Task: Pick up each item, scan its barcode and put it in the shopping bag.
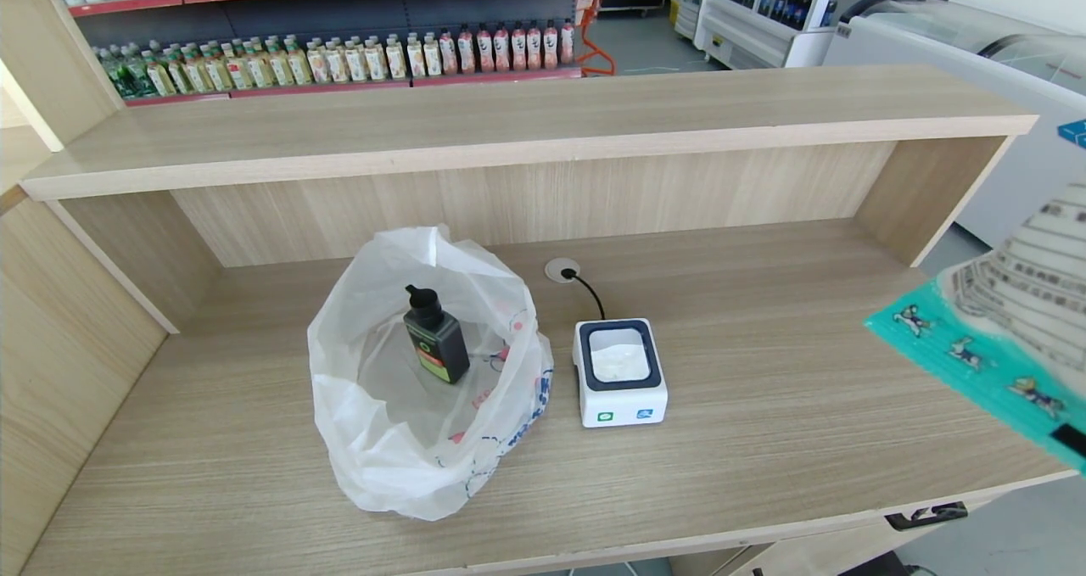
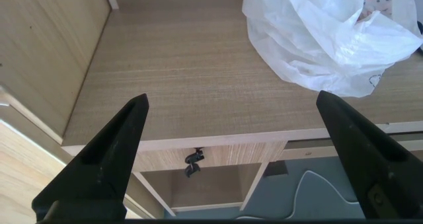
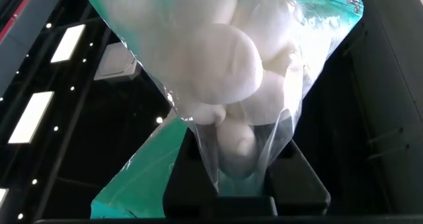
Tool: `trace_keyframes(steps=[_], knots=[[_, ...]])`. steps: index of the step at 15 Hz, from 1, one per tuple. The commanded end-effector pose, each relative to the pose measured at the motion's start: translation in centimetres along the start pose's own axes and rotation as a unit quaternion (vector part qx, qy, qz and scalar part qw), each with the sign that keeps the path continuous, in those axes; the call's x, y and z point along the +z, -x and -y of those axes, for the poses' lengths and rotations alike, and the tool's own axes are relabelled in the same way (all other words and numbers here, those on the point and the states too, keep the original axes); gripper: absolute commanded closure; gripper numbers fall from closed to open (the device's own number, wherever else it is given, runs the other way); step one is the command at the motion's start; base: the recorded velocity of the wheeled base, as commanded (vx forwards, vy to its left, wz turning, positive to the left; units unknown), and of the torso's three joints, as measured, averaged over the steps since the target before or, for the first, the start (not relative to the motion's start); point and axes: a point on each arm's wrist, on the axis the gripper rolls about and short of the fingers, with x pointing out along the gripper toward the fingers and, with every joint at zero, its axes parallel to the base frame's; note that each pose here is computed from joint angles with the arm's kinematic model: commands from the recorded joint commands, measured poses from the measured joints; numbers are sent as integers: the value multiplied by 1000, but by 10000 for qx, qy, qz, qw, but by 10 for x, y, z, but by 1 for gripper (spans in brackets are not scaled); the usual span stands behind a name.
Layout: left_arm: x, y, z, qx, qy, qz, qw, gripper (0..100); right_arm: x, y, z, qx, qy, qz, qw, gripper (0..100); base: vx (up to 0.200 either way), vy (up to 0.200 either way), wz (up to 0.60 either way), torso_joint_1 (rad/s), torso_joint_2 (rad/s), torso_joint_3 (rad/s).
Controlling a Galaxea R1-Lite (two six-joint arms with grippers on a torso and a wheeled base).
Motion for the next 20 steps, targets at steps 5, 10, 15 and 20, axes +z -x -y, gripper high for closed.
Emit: trace_keyframes(steps=[5,10,15,20], knots=[[0,0,0,4,1,-6,10000,0,7,-5,-12,82,-284,-53,9995,100,0,0,0,0,0,0],[0,0,0,4,1,-6,10000,0,8,-8,-10,-54,-609,-57,9981,100,0,0,0,0,0,0],[0,0,0,4,1,-6,10000,0,6,-9,-10,-9,-770,-142,9969,100,0,0,0,0,0,0],[0,0,0,4,1,-6,10000,0,17,-27,-19,1337,-4432,-2380,8538,100,0,0,0,0,0,0]])
